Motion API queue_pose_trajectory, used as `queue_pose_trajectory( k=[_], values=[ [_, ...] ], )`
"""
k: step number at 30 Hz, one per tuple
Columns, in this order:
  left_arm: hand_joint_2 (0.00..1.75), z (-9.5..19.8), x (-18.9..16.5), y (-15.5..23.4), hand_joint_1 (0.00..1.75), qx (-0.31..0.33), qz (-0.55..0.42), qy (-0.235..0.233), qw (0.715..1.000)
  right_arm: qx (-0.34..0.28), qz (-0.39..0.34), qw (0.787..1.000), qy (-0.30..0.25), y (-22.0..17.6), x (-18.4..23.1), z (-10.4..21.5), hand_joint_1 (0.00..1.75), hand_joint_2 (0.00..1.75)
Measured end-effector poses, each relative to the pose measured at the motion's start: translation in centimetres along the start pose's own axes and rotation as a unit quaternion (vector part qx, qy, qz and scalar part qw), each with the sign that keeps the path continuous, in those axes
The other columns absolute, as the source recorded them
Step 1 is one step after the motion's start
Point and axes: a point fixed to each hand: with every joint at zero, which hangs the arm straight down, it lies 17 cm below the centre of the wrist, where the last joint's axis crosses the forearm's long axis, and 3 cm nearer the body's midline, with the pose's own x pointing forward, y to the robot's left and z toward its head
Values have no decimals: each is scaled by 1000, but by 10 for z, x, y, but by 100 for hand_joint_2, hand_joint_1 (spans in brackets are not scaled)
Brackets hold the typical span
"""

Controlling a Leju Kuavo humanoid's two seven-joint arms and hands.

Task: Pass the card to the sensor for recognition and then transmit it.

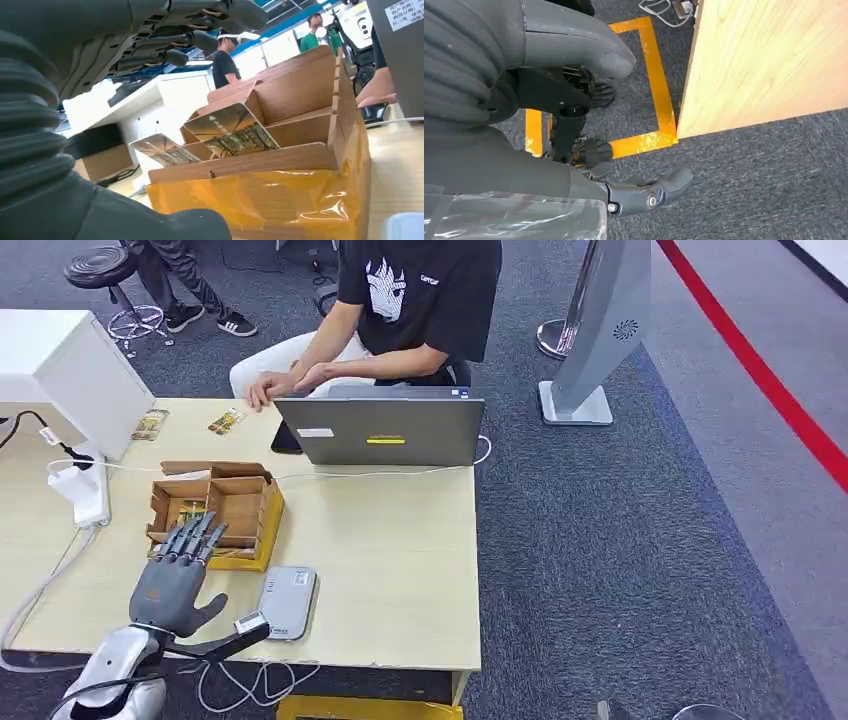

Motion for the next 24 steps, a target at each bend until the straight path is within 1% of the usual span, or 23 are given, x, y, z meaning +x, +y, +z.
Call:
queue_pose_trajectory(
  k=[9, 13, 24],
  values=[
    [175, -14, -8, -10, 0, -5, -24, 6, 1000, 8, 1, 1000, 2, 9, 0, -1, 0, 175],
    [175, -19, -13, -12, 0, -5, -25, 15, 1000, 10, -2, 1000, 2, 13, 0, -1, 0, 175],
    [175, -18, -24, -19, 0, -10, -47, 28, 998, 9, -4, 1000, 2, 13, 0, -1, 0, 175]
  ],
)
